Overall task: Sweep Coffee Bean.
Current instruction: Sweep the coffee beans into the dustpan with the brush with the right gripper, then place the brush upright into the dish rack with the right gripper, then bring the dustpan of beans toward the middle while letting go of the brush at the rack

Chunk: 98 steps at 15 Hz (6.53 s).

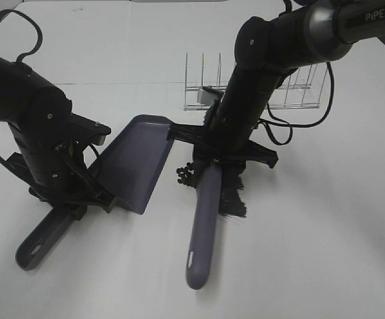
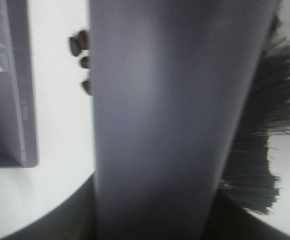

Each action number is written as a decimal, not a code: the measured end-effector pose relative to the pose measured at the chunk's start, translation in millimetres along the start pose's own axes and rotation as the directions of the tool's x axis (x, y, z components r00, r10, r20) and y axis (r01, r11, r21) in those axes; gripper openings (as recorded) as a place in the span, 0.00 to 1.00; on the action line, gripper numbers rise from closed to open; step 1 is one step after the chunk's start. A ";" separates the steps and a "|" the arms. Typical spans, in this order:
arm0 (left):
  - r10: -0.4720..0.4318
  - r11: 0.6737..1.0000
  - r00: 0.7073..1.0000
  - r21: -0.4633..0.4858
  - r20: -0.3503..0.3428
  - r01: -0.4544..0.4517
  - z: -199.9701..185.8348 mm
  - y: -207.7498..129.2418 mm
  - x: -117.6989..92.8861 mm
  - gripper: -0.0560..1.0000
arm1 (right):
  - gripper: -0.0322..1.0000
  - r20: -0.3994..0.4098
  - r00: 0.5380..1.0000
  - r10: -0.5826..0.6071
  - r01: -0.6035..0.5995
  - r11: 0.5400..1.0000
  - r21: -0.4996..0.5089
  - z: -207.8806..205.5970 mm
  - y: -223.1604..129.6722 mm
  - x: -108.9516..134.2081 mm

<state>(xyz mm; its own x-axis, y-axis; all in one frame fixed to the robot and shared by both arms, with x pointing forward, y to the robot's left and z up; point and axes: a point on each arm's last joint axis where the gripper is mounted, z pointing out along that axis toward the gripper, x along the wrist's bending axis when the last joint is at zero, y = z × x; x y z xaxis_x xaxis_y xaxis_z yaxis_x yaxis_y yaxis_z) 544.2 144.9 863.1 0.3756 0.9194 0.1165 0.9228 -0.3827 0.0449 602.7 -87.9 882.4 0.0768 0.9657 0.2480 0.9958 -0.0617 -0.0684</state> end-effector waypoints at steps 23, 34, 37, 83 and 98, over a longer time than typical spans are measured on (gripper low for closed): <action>-0.003 1.000 1.000 0.000 -0.001 0.003 0.0 0.0 0.1 0.35 | 0.29 -0.289 0.934 -0.207 0.196 0.978 -0.067 -67.8 -3.4 24.4; -0.015 1.000 1.000 0.004 0.010 0.015 -0.2 -0.2 -0.9 0.35 | 0.29 0.230 0.946 -0.230 0.232 0.972 0.017 -115.7 2.1 -59.5; -0.022 1.000 1.000 0.006 0.013 0.022 -0.3 -0.1 -0.8 0.35 | 0.29 0.230 0.956 -0.183 0.185 0.983 0.012 -121.5 14.5 -91.4; -0.082 0.990 0.997 0.116 0.013 0.080 -4.5 -1.7 -1.5 0.35 | 0.29 0.168 0.978 -0.123 0.156 0.968 -0.198 -66.2 165.9 -127.3; -0.087 0.989 0.996 0.122 0.016 0.085 -4.3 -2.0 -1.9 0.35 | 0.68 0.140 0.984 -0.114 0.147 0.956 -0.253 -74.3 168.4 -122.7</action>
<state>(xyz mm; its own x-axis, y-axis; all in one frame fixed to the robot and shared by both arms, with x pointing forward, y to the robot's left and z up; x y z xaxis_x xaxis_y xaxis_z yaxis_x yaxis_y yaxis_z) 541.3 143.5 867.1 0.2951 0.9506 0.0961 0.9548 -0.2897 -0.0663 764.7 -235.5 912.3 -0.0451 0.9922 0.1161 0.9763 0.0192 0.2155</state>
